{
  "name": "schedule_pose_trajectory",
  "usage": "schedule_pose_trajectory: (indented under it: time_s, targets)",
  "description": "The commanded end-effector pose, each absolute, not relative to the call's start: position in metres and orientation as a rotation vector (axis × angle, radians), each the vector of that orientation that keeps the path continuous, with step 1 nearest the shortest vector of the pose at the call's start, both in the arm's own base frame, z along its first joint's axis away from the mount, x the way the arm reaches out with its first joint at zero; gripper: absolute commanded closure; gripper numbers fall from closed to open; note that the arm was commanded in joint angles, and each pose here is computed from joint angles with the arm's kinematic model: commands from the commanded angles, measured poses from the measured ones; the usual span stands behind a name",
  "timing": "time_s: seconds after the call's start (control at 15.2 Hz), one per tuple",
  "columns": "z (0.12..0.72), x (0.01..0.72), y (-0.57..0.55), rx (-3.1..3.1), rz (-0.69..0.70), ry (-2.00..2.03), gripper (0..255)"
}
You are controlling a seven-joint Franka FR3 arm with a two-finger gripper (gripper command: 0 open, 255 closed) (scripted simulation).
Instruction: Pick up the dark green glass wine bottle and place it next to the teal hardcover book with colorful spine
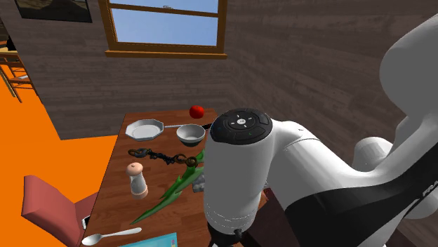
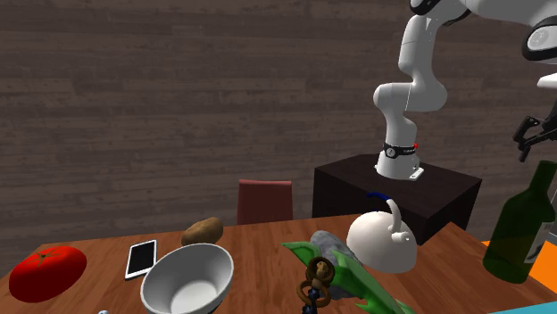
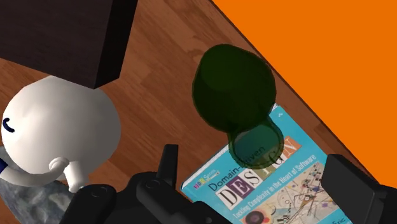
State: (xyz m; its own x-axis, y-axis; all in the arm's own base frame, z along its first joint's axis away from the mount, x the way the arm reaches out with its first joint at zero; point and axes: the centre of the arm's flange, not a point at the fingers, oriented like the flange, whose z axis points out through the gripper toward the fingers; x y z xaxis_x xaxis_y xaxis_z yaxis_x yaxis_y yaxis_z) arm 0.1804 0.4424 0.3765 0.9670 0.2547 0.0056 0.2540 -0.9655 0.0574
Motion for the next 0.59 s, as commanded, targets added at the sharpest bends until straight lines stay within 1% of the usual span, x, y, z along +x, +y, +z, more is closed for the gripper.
schedule_pose_trajectory:
  time_s: [0.0, 0.07, 0.53]
  targets:
    - [0.403, 0.179, 0.444, 3.059, 0.019, 0.397, 0]
    - [0.413, 0.179, 0.445, 3.059, 0.019, 0.397, 0]
    - [0.413, 0.179, 0.445, 3.059, 0.019, 0.397, 0]
